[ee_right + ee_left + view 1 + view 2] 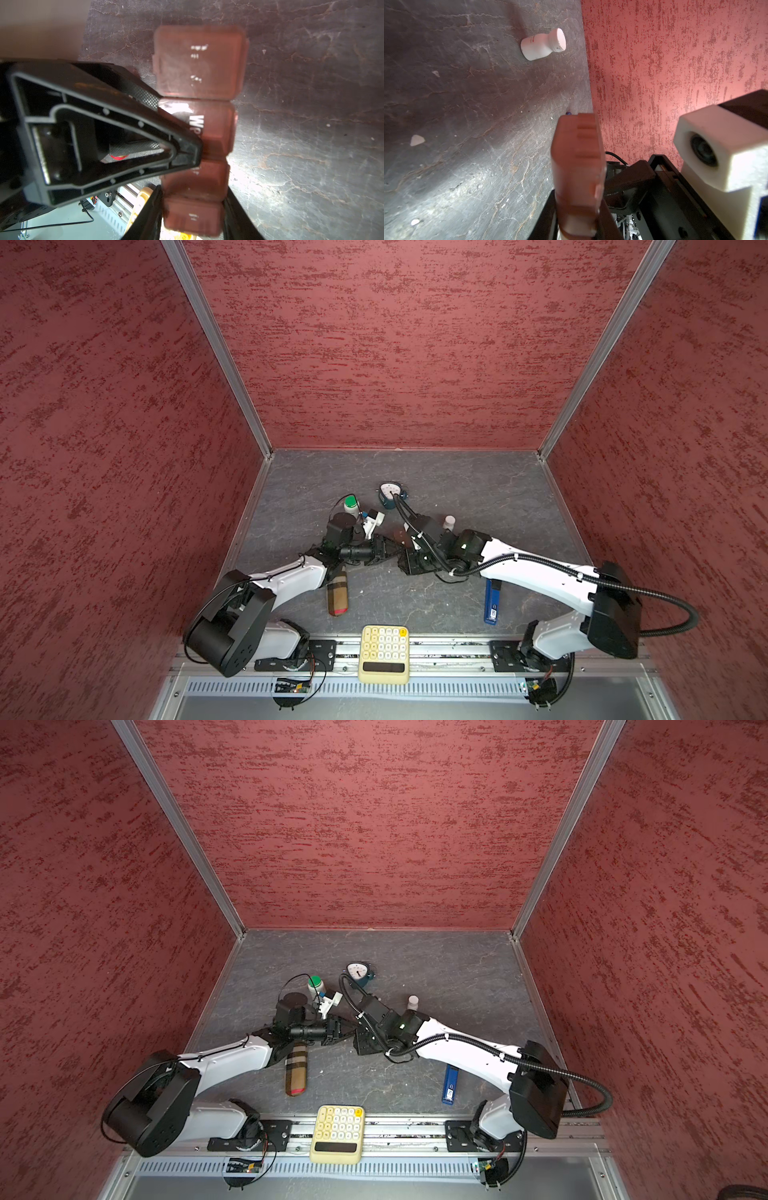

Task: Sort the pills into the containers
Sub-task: 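Grip the strip's far end with the left gripper, holding it with the right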

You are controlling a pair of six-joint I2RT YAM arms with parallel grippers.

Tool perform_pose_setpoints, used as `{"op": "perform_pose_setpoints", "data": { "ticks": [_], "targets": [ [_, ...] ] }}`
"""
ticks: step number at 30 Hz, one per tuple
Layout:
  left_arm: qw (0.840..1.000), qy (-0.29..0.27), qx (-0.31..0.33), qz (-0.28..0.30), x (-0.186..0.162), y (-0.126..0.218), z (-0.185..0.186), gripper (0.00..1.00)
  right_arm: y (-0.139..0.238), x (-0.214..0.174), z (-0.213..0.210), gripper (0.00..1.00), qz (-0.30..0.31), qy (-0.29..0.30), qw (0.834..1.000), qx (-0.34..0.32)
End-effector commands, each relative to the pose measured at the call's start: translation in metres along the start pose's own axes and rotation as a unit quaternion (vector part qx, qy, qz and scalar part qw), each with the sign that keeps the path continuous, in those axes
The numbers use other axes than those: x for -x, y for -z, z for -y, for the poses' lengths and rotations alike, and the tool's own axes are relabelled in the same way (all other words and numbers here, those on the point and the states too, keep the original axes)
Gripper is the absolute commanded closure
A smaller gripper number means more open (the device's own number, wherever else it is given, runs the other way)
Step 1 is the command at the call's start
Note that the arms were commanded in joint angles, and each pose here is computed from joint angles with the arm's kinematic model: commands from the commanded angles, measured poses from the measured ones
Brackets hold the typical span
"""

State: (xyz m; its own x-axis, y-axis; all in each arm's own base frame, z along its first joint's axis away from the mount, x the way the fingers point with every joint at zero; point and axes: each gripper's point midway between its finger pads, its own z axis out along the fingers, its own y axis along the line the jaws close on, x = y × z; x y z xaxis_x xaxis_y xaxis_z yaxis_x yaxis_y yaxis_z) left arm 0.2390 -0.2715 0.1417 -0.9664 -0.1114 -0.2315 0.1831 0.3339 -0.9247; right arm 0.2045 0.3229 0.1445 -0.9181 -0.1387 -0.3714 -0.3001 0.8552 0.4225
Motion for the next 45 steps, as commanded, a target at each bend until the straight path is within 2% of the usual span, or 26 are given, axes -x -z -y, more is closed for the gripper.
{"op": "perform_pose_setpoints", "data": {
  "ticks": [1,6,10,17,26,35,39,45],
  "targets": [
    [1.000,-0.009,0.007,0.002,0.002,0.000,-0.009,1.00,0.018,0.003,0.005,0.58,0.008,0.002,1.000,-0.001],
    [1.000,-0.010,0.009,0.001,0.002,-0.001,-0.012,1.00,0.020,0.000,0.004,0.65,0.001,0.005,1.000,0.009],
    [1.000,-0.013,0.010,-0.002,0.002,-0.002,-0.014,1.00,0.021,-0.001,0.006,0.65,0.001,0.005,1.000,0.011],
    [1.000,-0.020,0.003,0.004,0.006,-0.003,-0.012,1.00,0.020,-0.001,0.005,0.57,0.000,0.003,1.000,0.019],
    [1.000,-0.024,0.009,0.005,0.007,-0.002,-0.013,1.00,0.028,0.006,0.029,0.57,0.015,0.000,0.999,-0.043],
    [1.000,-0.025,0.014,0.004,0.007,-0.003,-0.016,1.00,0.032,0.006,0.020,0.57,0.013,0.002,1.000,-0.015],
    [1.000,-0.024,0.014,0.004,0.007,-0.003,-0.017,1.00,0.031,0.004,0.013,0.52,0.004,0.003,1.000,0.003],
    [1.000,-0.026,0.013,0.005,0.008,-0.002,-0.015,1.00,0.029,0.004,0.028,0.50,0.007,-0.001,0.999,-0.035]
  ]
}}
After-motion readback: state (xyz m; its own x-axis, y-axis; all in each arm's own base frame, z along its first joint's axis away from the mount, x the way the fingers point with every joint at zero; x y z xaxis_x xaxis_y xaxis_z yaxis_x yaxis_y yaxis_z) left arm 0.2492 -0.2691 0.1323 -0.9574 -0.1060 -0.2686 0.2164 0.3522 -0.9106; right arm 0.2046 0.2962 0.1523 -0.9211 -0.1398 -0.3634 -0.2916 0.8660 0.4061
